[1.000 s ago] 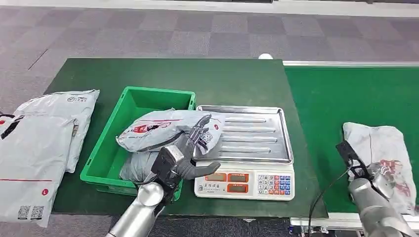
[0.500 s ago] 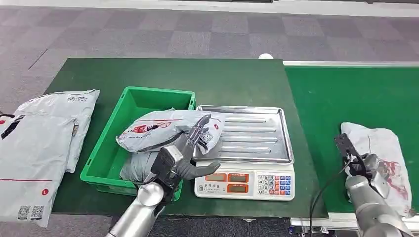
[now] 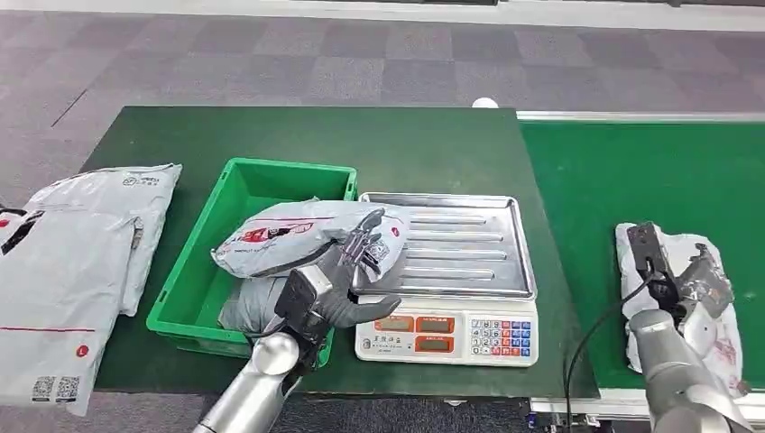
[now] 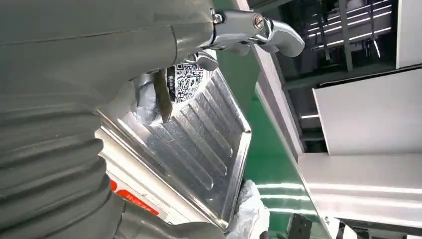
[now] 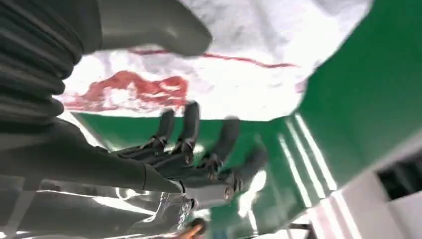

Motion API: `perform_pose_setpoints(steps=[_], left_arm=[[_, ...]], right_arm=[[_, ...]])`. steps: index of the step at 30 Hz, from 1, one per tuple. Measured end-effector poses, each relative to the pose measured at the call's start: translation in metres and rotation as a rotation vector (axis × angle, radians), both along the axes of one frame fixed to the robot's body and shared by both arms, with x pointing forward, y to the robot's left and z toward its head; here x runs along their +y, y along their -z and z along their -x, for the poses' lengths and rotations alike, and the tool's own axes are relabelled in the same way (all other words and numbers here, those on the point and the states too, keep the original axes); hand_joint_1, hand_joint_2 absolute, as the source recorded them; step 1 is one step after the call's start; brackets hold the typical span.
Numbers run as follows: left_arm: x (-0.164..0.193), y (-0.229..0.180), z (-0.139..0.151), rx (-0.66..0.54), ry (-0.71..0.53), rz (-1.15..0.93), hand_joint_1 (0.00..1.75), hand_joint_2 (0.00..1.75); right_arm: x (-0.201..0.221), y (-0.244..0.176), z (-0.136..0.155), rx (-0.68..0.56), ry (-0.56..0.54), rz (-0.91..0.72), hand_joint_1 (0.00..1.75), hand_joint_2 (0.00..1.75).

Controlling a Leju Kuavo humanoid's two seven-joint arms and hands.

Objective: Moved the parcel from conveyor to table for the left to box.

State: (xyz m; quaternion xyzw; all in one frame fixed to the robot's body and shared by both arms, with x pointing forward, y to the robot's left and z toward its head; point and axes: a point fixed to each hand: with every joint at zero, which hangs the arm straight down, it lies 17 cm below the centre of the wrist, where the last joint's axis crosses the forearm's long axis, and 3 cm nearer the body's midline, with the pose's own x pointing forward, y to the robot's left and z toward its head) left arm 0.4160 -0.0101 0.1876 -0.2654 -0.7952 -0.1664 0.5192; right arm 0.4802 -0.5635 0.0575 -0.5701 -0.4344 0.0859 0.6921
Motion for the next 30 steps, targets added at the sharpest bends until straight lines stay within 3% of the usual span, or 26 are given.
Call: perform_pose_setpoints(steps=[3,8,15,25,26,27,30], left_arm=[[-0.001,0.0,-0.001,0.0,0.004,-0.002,0.0,1.75],[-0.001,0.001,-0.002,0.004,0.007,-0.003,0.0,1.75],[-0.001,0.0,-0.005,0.002,0.011,-0.007,0.0,1.75],[-0.003,0.004,-0.007,0.008,0.018,-0.027,0.0,1.75],[-0.003,0.005,-0.007,0.008,0.018,-0.028,0.0,1.75],[-0.003,0.006,-0.007,0.01,0.018,-0.029,0.0,1.75],[-0.004,0.007,-0.007,0.011,0.019,-0.031,0.0,1.75]], right_arm=[[-0.004,0.03,0.011,0.136,0.041,-0.074,0.0,1.75],[-0.004,0.04,0.016,0.18,0.046,-0.089,0.0,1.75],[-0.001,0.082,0.038,0.429,0.073,-0.167,0.0,1.75],[0.013,0.115,0.056,0.68,0.005,-0.22,0.02,1.75],[0.015,0.116,0.056,0.697,-0.008,-0.22,0.16,1.75],[0.017,0.116,0.055,0.706,-0.016,-0.22,1.75,1.75],[0.023,0.118,0.051,0.723,-0.058,-0.221,1.75,1.75]])
